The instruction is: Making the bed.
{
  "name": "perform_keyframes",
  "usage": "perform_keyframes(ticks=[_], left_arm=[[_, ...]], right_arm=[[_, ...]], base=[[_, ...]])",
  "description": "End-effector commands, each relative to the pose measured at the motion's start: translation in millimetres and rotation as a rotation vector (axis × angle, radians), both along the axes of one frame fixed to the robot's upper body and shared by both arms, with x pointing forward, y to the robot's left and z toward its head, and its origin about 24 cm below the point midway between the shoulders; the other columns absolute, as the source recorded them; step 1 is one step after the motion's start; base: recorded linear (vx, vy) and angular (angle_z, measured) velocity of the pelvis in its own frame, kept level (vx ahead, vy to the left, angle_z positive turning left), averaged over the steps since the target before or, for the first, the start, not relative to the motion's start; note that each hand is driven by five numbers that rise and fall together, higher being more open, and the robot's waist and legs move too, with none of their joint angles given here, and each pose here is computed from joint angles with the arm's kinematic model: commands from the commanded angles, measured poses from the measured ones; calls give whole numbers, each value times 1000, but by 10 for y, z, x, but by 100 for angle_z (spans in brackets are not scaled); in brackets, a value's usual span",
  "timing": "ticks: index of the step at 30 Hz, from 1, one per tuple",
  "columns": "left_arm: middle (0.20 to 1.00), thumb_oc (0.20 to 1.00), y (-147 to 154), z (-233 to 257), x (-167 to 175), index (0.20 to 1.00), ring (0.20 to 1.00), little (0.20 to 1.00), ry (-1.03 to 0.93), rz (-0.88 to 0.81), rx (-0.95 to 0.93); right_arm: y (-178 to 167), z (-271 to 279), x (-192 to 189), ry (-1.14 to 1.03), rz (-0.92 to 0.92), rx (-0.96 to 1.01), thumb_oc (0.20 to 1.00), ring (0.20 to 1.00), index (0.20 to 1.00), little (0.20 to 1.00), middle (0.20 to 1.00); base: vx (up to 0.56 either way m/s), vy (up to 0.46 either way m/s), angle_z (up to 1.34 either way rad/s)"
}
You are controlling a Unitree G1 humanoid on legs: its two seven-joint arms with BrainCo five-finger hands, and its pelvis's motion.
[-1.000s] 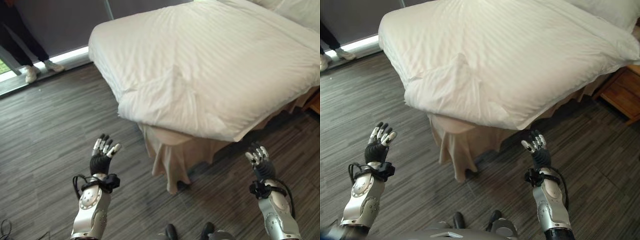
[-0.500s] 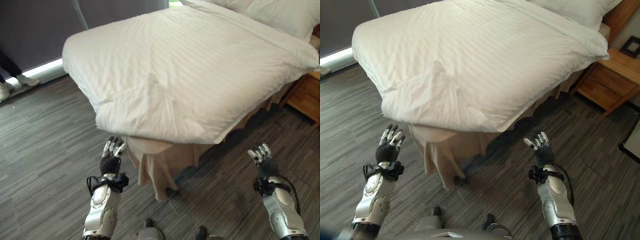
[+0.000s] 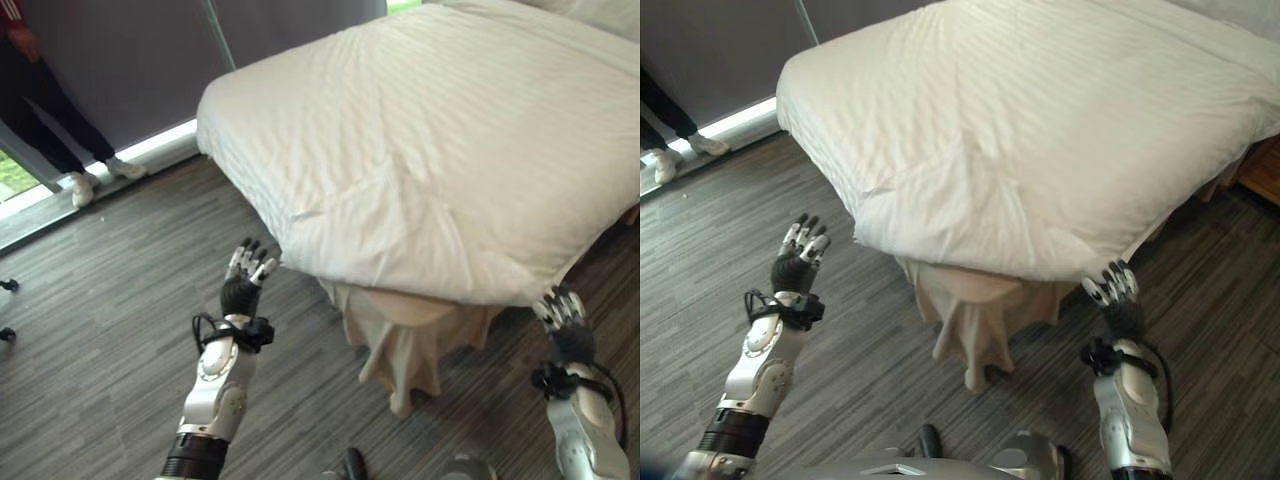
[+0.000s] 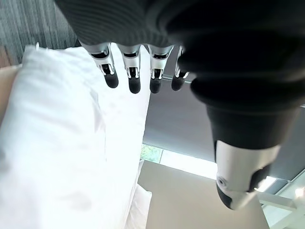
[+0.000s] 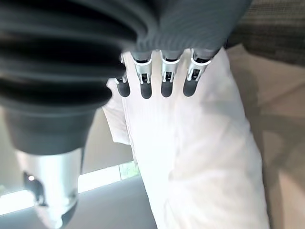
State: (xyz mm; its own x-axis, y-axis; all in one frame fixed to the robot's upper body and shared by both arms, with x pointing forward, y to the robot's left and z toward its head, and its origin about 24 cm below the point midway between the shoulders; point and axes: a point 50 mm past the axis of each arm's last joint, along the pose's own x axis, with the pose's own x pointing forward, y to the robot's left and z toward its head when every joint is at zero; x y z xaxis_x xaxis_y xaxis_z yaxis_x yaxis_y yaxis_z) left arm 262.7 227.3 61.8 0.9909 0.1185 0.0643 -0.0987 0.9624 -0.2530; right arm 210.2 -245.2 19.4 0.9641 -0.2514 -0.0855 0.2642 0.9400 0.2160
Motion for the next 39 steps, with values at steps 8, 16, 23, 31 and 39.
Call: perform_keyframes(ticks=[8, 16, 23, 31, 39], left_arm=[[1000, 1000, 198, -19, -186, 1000, 1000, 1000, -30, 68, 26], [1000, 1000, 189, -74, -257, 1000, 1000, 1000, -9, 48, -7], [1000, 1000, 118, -41, -198, 1000, 1000, 1000, -19, 6, 19], [1000, 1000, -126, -4, -181, 1000, 1000, 1000, -37, -168, -6], [1000, 1000, -242, -78, -268, 1000, 1000, 1000, 7, -271, -45]], right_arm=[[-346, 256, 199, -26, 2, -298, 1000, 1000, 1000, 1000, 1000], [-550, 407, 297, -48, -64, -339, 1000, 1000, 1000, 1000, 1000], [-693, 317, 117, -11, -159, -331, 1000, 1000, 1000, 1000, 1000], [-1270, 805, 486, 78, -201, -651, 1000, 1000, 1000, 1000, 1000], [-1407, 1464, 1122, 183, -204, -924, 1000, 1000, 1000, 1000, 1000]], base=[[111, 15, 17], [123, -103, -12], [36, -73, -32], [7, -41, -4], [-24, -5, 8]])
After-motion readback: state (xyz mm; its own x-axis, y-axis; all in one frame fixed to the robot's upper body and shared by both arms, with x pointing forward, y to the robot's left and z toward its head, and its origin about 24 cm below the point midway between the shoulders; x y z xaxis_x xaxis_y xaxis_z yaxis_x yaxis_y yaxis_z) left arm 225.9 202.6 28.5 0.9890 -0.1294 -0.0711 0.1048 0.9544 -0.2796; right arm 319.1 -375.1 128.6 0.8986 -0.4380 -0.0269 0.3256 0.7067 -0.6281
